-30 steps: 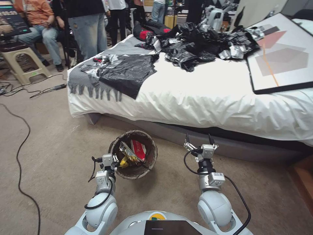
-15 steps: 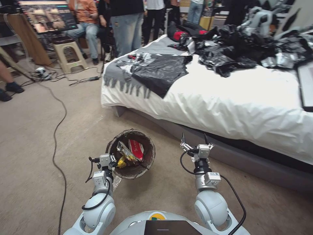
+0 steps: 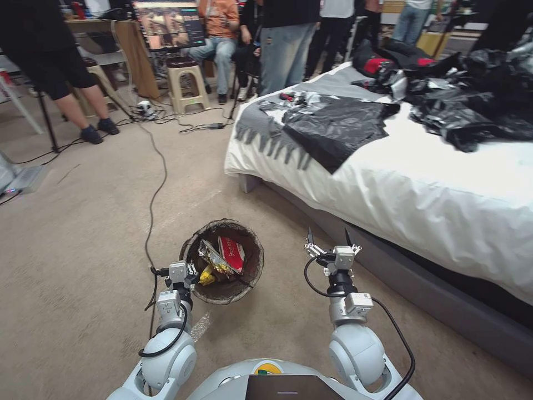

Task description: Pick up the trash bin, then pick up the garbage from the floor and place it into the trash bin.

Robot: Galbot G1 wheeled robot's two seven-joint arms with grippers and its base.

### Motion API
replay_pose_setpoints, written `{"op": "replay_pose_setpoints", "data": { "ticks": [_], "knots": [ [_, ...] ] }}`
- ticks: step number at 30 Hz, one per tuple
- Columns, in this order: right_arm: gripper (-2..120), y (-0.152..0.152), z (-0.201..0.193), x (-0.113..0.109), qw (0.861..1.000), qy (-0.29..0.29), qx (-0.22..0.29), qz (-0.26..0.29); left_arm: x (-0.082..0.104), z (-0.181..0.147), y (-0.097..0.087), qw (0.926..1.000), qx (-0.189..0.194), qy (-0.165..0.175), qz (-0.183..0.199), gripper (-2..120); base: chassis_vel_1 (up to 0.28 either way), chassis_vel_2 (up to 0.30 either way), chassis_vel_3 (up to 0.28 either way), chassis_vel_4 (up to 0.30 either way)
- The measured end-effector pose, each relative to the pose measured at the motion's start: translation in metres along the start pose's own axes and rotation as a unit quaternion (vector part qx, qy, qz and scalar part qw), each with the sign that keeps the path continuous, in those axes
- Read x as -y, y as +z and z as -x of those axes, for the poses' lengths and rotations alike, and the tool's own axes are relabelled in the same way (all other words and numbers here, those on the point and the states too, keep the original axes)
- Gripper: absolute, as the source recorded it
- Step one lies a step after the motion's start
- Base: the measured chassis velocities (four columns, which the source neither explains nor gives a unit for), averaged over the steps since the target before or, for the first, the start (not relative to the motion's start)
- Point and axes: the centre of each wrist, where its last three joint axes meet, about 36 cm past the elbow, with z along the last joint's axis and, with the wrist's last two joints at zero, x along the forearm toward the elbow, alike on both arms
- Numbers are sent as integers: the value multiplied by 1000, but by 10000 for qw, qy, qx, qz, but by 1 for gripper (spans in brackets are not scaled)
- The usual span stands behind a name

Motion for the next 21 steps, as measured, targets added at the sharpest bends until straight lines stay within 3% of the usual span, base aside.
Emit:
{"op": "replay_pose_setpoints", "data": {
  "ticks": [21],
  "knots": [
    [100,3,-2,-5,10000,-22,-34,-16,-2,1,-3,10000,57,-23,4,0,127,123,128,123]
  ]
}}
